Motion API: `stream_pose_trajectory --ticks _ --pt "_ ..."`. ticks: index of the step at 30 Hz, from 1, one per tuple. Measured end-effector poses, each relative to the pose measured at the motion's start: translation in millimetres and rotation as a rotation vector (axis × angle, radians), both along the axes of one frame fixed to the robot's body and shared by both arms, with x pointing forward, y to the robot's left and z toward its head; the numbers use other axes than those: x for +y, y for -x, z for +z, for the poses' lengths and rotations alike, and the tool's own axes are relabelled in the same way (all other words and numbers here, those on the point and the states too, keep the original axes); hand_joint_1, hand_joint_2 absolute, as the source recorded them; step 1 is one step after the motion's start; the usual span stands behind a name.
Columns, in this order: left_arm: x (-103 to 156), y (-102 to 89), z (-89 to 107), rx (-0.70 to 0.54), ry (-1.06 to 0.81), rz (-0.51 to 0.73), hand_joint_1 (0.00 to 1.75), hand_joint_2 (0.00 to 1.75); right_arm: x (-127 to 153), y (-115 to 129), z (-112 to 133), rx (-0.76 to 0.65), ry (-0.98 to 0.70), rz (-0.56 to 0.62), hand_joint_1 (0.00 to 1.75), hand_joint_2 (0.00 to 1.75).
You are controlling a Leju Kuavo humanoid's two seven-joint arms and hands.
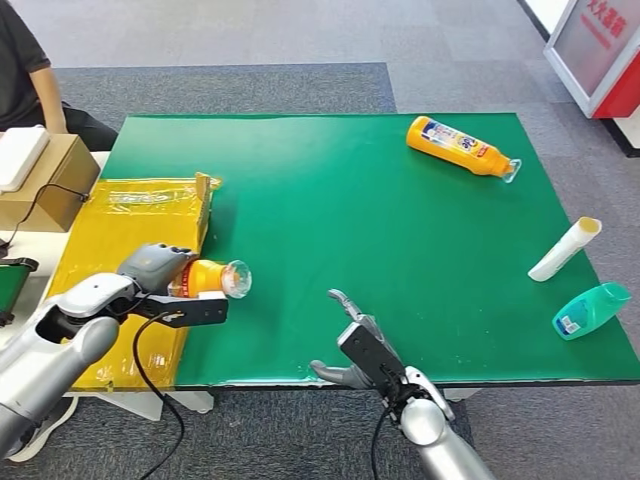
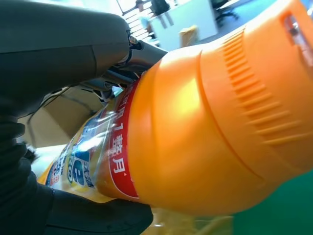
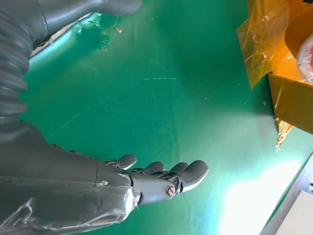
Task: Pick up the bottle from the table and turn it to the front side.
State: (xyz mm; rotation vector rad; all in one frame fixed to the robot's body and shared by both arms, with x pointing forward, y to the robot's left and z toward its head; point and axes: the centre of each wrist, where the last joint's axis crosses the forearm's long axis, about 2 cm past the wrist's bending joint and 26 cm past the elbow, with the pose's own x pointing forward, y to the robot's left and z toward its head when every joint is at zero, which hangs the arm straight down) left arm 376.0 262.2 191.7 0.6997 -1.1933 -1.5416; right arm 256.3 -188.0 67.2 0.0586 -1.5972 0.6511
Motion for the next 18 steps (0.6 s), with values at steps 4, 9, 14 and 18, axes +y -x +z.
stream_pose_trajectory --ticks 4,9,14,18 --pt "14.2 -7.7 -10.3 -0.008 -0.035 0.08 1.75 1.75 1.3 -0.6 -0.9 0.011 -0.007 0.003 0.0 1.75" --pt "23.0 -19.5 -21.9 -0.037 -0.047 0.167 1.26 1.75 4.4 -1.9 -1.4 0.022 -0.022 0.013 0.0 1.75" --pt "21.5 -26.8 -35.2 -0.008 -0.031 0.171 0.0 1.75 6.2 -4.3 -1.9 0.023 -0.027 0.022 0.0 1.75" --pt "20.0 -25.3 -50.2 0.065 0.009 0.141 0.0 1.75 6.4 -4.3 -4.4 0.03 -0.029 0.025 0.0 1.75"
